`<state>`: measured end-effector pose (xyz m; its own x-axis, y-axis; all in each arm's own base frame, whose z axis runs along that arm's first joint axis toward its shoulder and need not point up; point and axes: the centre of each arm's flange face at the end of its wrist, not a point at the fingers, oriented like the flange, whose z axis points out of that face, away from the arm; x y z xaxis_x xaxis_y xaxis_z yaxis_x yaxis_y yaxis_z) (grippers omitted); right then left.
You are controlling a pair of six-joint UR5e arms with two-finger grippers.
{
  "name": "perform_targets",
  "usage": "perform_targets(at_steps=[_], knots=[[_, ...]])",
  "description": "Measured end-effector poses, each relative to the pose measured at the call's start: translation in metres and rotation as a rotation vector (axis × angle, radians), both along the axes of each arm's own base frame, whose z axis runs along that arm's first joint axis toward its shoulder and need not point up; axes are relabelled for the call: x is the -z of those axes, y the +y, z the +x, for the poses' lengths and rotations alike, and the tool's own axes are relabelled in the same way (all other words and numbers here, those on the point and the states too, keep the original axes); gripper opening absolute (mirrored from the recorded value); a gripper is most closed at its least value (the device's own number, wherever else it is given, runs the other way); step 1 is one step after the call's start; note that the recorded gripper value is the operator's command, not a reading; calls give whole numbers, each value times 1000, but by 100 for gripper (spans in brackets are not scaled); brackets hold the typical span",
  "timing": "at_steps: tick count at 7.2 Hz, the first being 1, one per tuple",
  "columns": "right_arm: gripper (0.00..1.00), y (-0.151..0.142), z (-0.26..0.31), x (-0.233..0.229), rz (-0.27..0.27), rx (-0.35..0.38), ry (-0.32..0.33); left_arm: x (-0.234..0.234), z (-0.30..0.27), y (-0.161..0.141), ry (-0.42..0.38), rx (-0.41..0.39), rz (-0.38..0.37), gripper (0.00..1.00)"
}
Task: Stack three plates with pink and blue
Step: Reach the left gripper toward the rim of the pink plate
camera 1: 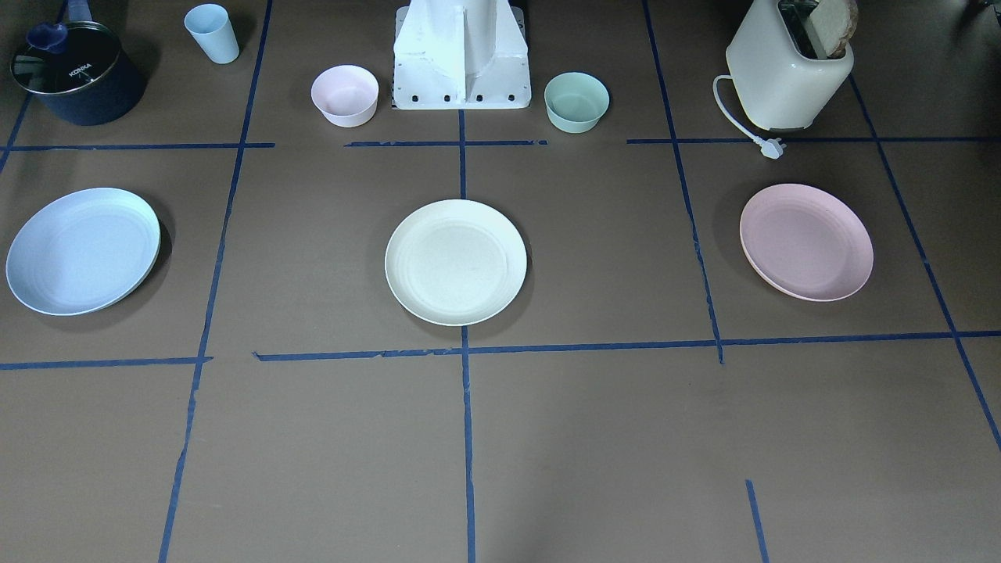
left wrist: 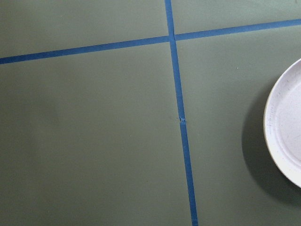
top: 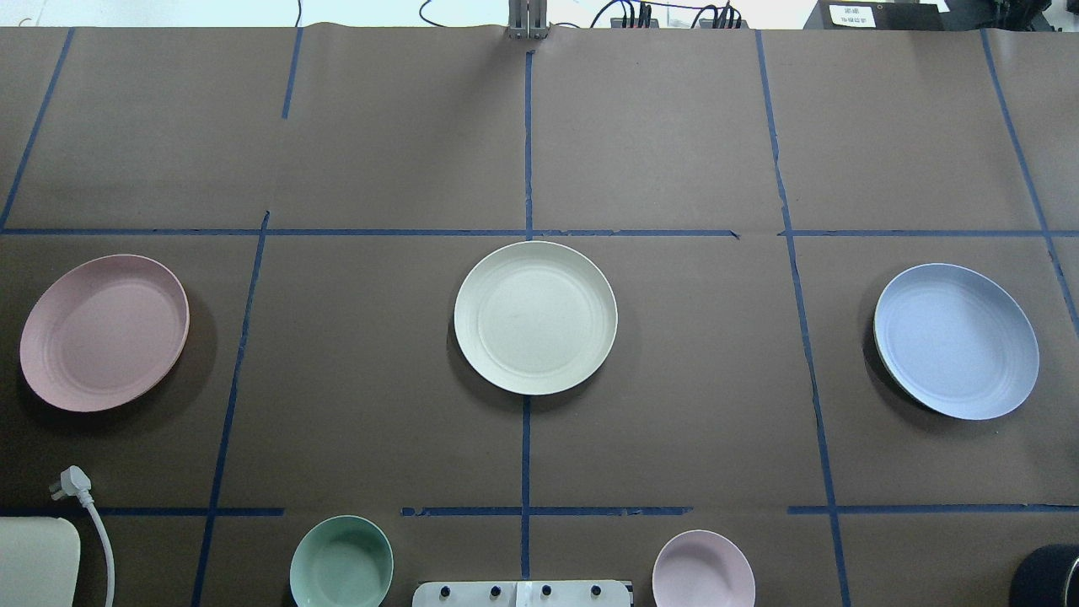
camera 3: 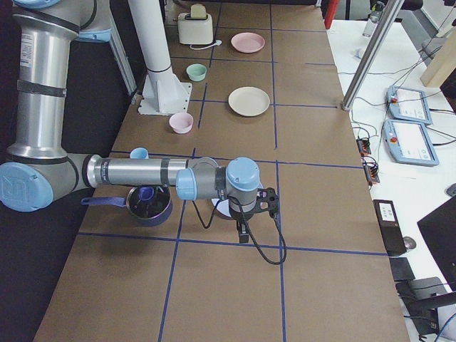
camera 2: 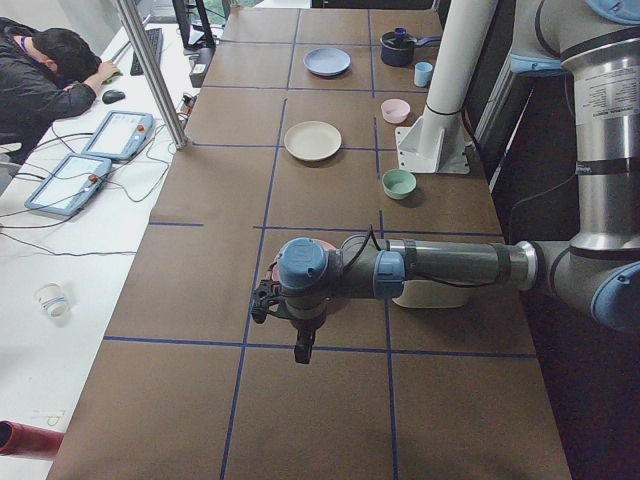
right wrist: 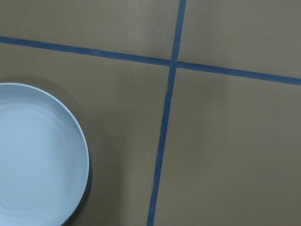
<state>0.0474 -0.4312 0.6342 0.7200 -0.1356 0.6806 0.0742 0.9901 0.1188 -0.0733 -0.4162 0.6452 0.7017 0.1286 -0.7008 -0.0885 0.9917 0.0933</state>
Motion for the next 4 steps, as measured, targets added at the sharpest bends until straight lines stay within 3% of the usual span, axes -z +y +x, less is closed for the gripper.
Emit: perform_targets(at_steps=[4], knots=[[100,-2,-3,4,7,7,-2,10,1,-1,0,2,19,100]])
